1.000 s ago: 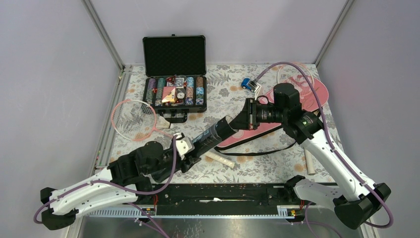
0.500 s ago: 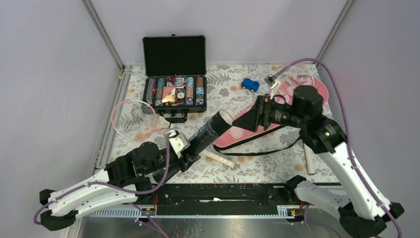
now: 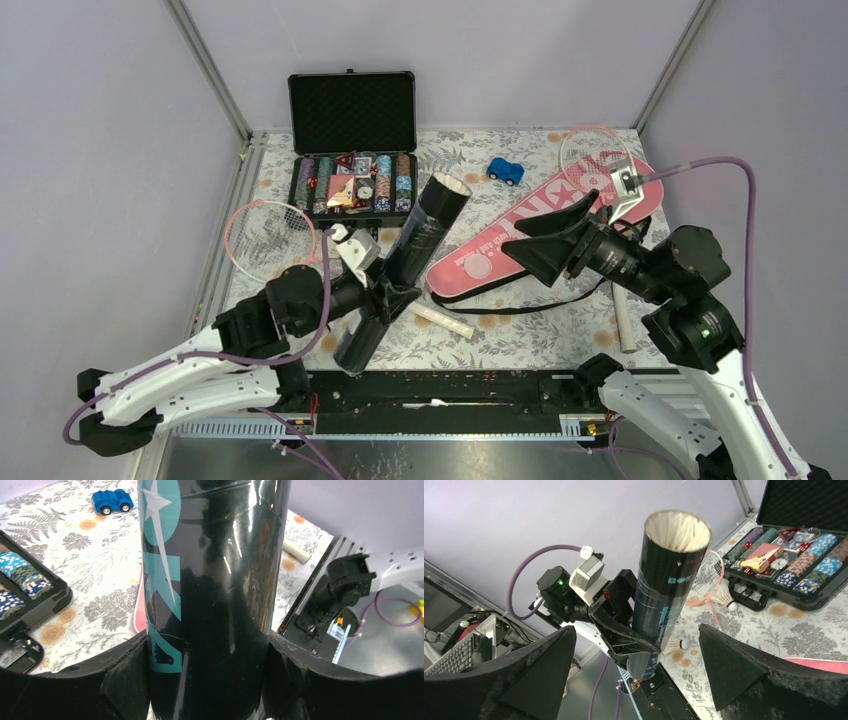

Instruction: Pack up the badminton gear

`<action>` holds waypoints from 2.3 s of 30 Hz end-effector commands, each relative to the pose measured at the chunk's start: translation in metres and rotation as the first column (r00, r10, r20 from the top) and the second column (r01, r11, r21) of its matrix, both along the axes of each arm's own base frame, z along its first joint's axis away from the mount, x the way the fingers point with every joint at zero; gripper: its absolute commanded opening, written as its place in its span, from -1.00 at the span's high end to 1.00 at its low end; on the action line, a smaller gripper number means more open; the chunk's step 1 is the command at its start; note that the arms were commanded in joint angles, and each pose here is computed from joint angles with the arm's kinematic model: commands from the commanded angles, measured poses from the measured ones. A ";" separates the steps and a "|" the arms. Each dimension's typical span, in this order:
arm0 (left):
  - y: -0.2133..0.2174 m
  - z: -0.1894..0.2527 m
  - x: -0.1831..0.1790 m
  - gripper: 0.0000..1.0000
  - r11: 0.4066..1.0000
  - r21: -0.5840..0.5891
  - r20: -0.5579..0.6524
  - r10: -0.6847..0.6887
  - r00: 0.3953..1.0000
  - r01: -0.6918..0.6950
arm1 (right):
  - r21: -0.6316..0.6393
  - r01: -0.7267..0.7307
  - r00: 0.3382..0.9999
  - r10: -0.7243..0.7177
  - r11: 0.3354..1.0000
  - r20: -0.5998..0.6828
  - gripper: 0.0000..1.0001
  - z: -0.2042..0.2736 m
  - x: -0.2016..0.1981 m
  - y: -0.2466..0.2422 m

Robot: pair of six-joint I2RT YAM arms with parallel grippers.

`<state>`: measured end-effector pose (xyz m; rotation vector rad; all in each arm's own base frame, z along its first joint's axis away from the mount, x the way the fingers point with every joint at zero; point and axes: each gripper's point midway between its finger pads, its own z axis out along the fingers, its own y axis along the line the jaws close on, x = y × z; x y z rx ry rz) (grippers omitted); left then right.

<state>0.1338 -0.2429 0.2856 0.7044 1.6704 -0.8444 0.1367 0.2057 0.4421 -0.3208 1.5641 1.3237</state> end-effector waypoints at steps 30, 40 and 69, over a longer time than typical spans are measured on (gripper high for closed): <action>-0.047 0.087 -0.001 0.16 0.919 -0.386 0.022 -0.078 0.997 0.080 | 0.132 -0.216 0.961 0.235 0.967 -0.148 -0.81 -0.042 0.022 0.119; -0.045 0.081 0.000 -0.02 0.921 -0.383 0.006 -0.070 0.998 0.067 | 0.169 -0.211 0.951 0.242 0.963 -0.191 -0.52 -0.053 0.024 0.134; 0.030 0.003 0.053 -0.98 0.911 -0.043 -0.114 0.404 0.907 -0.411 | -0.051 0.184 0.980 -0.187 0.982 -0.073 -0.17 -0.070 0.033 0.030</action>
